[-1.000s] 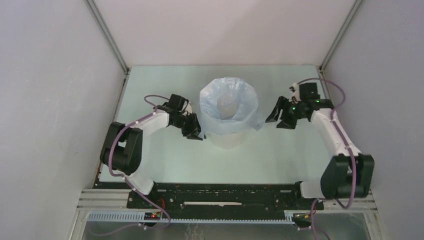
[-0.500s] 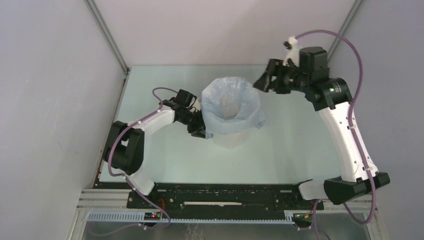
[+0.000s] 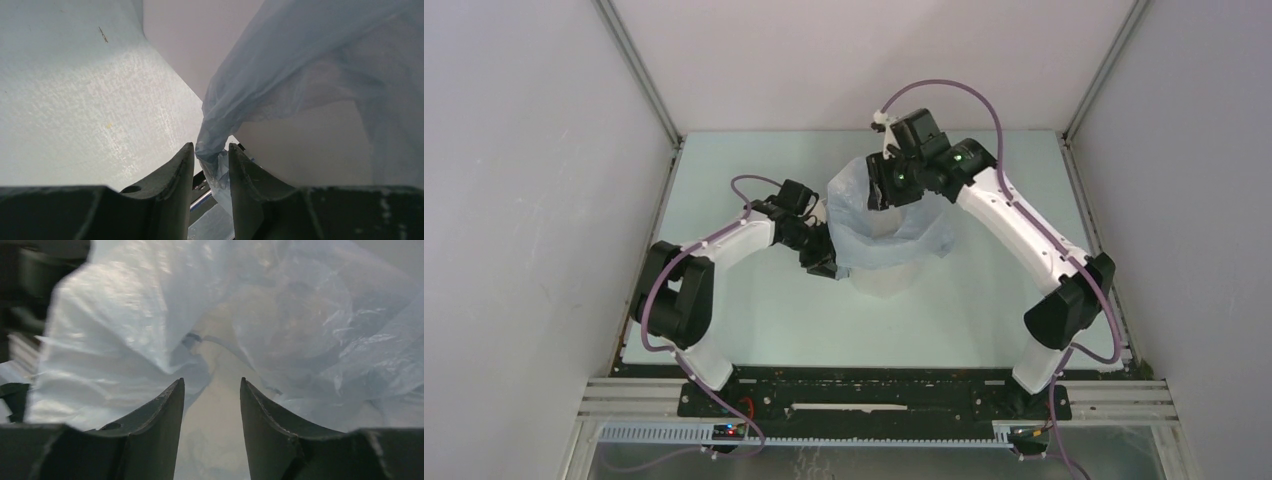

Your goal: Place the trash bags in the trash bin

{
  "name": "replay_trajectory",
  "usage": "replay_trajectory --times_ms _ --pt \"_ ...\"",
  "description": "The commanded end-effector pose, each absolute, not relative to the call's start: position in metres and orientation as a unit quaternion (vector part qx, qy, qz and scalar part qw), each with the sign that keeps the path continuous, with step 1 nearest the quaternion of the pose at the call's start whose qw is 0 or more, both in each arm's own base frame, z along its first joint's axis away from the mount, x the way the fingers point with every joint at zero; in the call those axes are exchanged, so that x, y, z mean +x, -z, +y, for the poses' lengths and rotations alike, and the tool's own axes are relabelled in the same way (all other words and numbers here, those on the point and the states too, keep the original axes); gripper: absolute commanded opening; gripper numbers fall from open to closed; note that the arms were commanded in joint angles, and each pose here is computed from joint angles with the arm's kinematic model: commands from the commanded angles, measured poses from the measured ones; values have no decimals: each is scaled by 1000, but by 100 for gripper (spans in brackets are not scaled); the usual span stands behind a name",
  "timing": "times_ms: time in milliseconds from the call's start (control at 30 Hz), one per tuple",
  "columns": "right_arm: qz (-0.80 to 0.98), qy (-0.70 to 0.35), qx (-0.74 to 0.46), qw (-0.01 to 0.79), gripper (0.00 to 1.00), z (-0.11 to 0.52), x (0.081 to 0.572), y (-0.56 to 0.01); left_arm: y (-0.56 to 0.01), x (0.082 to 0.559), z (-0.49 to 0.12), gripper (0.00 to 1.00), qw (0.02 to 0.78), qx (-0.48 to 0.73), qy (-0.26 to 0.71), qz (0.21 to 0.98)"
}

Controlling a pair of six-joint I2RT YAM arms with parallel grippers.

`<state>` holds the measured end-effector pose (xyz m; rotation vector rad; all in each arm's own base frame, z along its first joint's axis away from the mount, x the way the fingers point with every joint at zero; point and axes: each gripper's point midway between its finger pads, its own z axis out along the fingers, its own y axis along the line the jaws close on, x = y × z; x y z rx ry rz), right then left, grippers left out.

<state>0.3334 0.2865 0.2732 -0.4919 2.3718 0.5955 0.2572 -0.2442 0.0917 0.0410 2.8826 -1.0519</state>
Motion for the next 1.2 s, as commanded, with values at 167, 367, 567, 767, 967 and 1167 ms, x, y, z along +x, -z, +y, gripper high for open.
replay_trajectory --times_ms 167,367,567,767,967,1167 --pt "932 33 -132 336 53 193 368 -224 -99 255 -246 37 52 39 349 935" --pt "914 -51 -187 355 58 250 349 -251 -101 255 -249 37 49 38 359 931" --pt "909 -91 -172 368 62 269 352 -258 -105 255 -253 37 46 38 369 928" --pt "901 -120 -158 387 57 287 374 -225 -102 248 -250 37 40 39 365 929" --pt "893 -113 -129 417 44 301 401 -179 -100 243 -248 37 38 29 360 932" --pt "885 -128 -157 420 56 308 395 -186 -109 245 -261 37 56 19 371 927"
